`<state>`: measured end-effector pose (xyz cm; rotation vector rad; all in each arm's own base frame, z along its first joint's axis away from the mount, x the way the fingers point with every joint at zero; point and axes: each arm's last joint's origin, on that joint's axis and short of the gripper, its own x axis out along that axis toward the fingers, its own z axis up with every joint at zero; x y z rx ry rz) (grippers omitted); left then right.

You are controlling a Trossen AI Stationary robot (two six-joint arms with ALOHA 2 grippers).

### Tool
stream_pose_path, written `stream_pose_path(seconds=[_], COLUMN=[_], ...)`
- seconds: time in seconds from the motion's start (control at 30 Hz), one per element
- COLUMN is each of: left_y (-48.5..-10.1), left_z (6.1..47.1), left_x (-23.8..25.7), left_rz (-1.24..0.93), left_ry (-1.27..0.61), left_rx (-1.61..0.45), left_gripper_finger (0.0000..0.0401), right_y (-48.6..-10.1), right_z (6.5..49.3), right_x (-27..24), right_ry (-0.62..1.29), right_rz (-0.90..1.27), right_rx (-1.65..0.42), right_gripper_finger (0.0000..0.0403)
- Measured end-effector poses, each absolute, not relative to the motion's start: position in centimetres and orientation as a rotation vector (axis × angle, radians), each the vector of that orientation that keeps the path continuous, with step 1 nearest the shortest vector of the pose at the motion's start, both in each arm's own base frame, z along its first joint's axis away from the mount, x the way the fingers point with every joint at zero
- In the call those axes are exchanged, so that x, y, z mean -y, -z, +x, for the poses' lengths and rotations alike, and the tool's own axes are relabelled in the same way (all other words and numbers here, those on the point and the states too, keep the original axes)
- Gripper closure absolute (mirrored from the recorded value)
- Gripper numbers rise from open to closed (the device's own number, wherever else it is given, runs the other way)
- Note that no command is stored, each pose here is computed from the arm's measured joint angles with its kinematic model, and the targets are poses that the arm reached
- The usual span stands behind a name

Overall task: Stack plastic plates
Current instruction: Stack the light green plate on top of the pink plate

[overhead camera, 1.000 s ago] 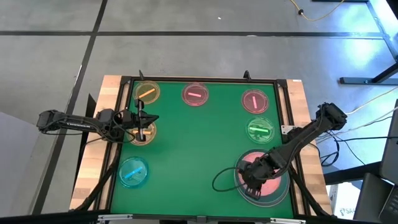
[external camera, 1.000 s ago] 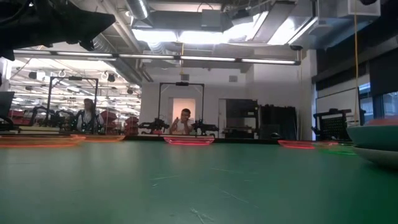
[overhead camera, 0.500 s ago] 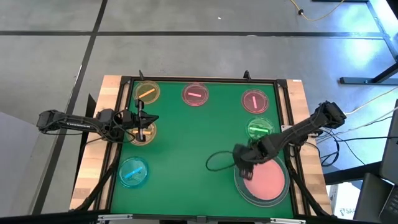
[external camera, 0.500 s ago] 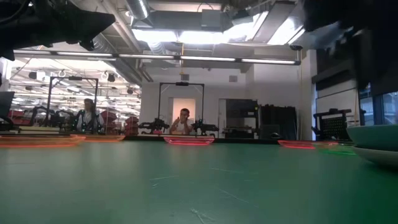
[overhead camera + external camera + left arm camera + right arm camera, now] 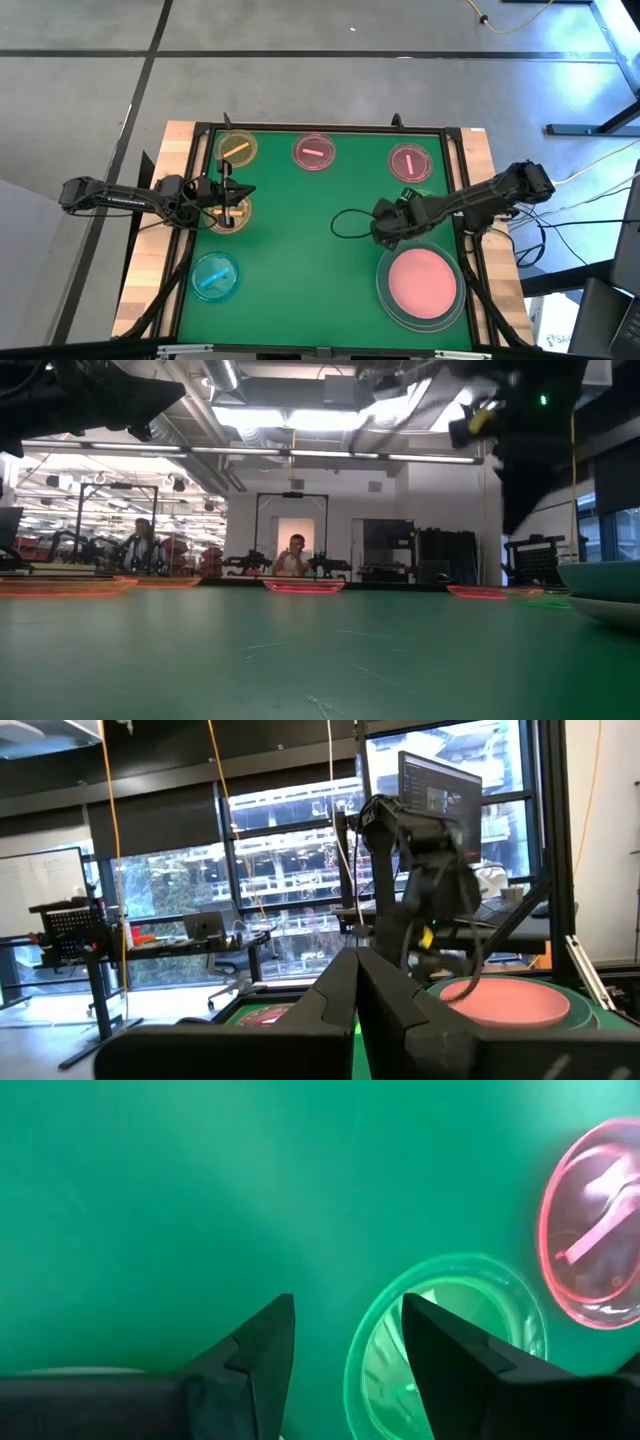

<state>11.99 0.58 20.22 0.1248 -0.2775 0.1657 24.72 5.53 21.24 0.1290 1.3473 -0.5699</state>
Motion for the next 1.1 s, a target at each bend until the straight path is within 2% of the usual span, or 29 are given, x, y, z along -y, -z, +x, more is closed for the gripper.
stream_pose_path(seconds=[0.1, 0.27, 0.43, 0.87, 0.97, 1.1], left_y=[-20.2, -20.2, -20.2, -20.2, -20.2, -20.2], left_z=[12.0, 12.0, 12.0, 12.0, 12.0, 12.0], left_x=[-0.6, -0.6, -0.6, -0.6, -0.6, -0.6], left_rz=[0.125, 0.125, 0.125, 0.124, 0.124, 0.124], left_ry=[-0.166, -0.166, -0.166, -0.175, -0.174, -0.175], left_rx=[0.278, 0.277, 0.277, 0.277, 0.277, 0.277], left_gripper_finger=[0.0398, 0.0398, 0.0398, 0.0398, 0.0398, 0.0398], right_y=[-19.3, -17.1, -15.9, -14.0, -13.7, -13.4], right_z=[24.1, 23.9, 23.0, 22.0, 22.0, 21.9], right_x=[-4.4, -3.5, -2.6, -2.3, -2.3, -2.3], right_ry=[0.582, 0.608, 0.707, 0.737, 0.715, 0.699], right_rz=[0.160, 0.242, 0.276, 0.260, 0.249, 0.251], right_rx=[-1.395, -1.354, -1.359, -1.329, -1.324, -1.312], right_gripper_finger=[0.0226, 0.0227, 0.0227, 0.0227, 0.0238, 0.0276])
